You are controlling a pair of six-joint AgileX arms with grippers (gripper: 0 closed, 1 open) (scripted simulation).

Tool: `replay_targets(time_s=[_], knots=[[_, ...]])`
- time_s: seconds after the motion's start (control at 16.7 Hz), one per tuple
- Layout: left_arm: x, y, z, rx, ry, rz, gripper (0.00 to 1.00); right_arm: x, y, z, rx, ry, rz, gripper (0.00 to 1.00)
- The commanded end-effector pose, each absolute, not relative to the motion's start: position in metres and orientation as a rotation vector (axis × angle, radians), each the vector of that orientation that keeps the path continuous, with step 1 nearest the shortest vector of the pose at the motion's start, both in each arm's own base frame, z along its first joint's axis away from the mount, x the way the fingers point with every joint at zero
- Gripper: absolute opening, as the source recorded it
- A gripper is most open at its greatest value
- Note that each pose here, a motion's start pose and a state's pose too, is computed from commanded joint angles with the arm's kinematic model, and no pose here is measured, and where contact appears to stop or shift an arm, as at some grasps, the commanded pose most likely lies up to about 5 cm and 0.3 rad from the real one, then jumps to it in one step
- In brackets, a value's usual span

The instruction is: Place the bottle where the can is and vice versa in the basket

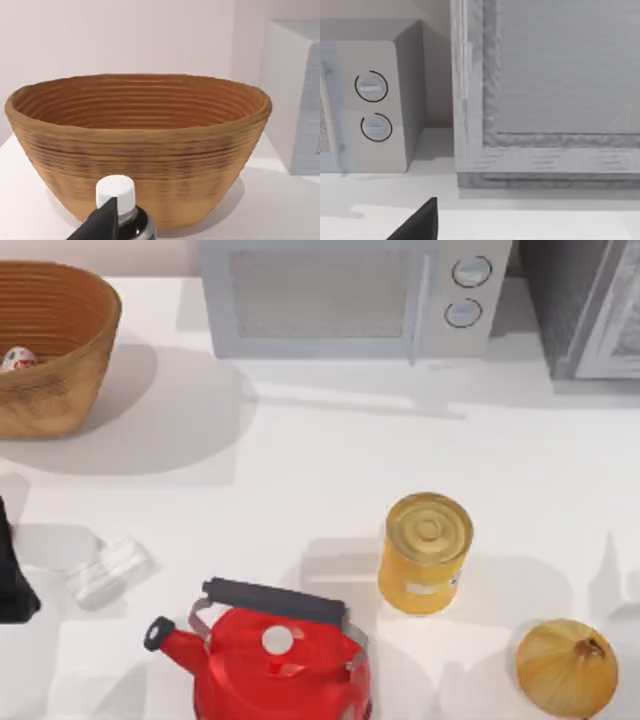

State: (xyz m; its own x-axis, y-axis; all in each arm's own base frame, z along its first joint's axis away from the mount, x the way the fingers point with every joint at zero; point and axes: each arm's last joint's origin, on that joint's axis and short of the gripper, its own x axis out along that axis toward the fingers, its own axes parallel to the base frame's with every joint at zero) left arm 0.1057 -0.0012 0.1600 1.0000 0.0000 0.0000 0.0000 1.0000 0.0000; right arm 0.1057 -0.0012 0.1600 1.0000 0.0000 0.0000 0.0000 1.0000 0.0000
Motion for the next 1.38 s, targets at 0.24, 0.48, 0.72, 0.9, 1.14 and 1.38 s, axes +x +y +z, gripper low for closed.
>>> replay_targets(time_s=[0.24,0.48,0.72,0.9,1.14,1.38], knots=[[0.106,-0.001,0.166,-0.002,0.012,0.001,1.00,0.106,-0.001,0.160,0.000,0.000,0.000,1.00],[0.111,-0.001,0.205,-0.012,0.094,-0.002,1.00,0.106,-0.001,0.160,0.000,0.000,0.000,1.00],[0.143,0.000,0.270,-0.027,0.261,-0.013,1.00,0.106,-0.001,0.160,0.000,0.000,0.000,1.00],[0.197,0.003,0.312,-0.038,0.441,-0.017,1.00,0.106,-0.001,0.160,0.000,0.000,0.000,1.00],[0.297,0.009,0.333,-0.050,0.705,-0.016,1.00,0.106,-0.001,0.160,0.000,0.000,0.000,1.00],[0.388,0.020,0.313,-0.054,0.947,-0.015,1.00,0.106,-0.001,0.160,0.000,0.000,0.000,1.00]])
